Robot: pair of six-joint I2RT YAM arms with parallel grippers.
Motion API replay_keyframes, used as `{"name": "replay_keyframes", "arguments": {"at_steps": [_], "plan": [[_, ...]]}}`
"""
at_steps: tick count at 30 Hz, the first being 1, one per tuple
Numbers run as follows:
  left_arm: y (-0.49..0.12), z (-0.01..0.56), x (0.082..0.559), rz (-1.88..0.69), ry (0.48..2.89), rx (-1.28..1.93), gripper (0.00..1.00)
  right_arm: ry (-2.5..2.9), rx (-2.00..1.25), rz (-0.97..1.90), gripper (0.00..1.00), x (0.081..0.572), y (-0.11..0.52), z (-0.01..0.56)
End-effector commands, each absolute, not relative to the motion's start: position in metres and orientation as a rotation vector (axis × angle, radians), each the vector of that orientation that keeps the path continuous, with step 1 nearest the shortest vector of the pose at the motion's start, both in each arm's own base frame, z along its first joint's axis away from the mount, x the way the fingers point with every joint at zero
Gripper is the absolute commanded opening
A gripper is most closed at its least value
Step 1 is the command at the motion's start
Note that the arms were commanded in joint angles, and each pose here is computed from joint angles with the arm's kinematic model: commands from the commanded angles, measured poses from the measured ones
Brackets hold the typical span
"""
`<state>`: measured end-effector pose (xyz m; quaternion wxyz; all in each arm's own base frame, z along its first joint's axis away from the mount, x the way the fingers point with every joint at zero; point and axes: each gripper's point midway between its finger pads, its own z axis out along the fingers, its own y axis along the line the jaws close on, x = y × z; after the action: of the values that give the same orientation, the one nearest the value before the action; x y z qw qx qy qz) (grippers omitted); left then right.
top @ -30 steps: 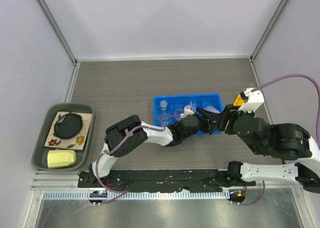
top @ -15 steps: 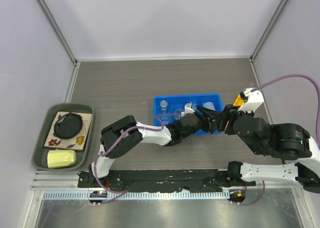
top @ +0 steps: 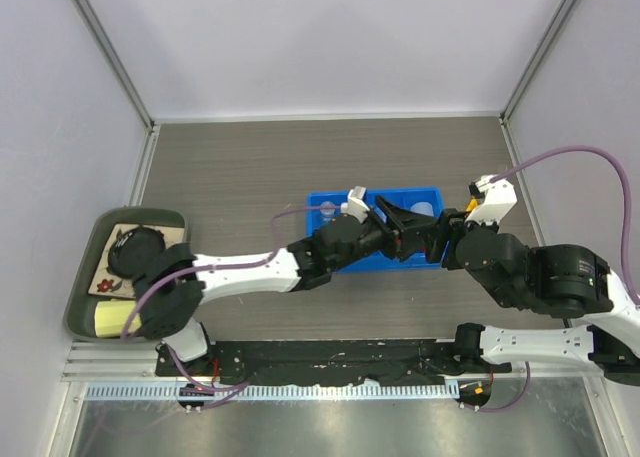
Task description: Organize the chemistry lab equipment
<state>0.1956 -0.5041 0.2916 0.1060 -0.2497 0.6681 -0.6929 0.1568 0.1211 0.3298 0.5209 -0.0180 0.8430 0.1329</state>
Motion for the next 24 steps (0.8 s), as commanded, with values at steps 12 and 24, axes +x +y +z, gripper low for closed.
{"name": "replay_keyframes", "arguments": {"at_steps": [12, 24], "plan": [[-0.336, 0.291, 0.207, -1.38, 2.168, -0.306, 0.65, 1.987, -0.057, 0.425, 0.58, 0.168, 0.177, 0.349], [-0.224, 0.285, 0.225, -0.751, 2.214, -0.047, 0.89, 1.995, -0.084, 0.205, 0.9, 0.2, 0.214, 0.308]]}}
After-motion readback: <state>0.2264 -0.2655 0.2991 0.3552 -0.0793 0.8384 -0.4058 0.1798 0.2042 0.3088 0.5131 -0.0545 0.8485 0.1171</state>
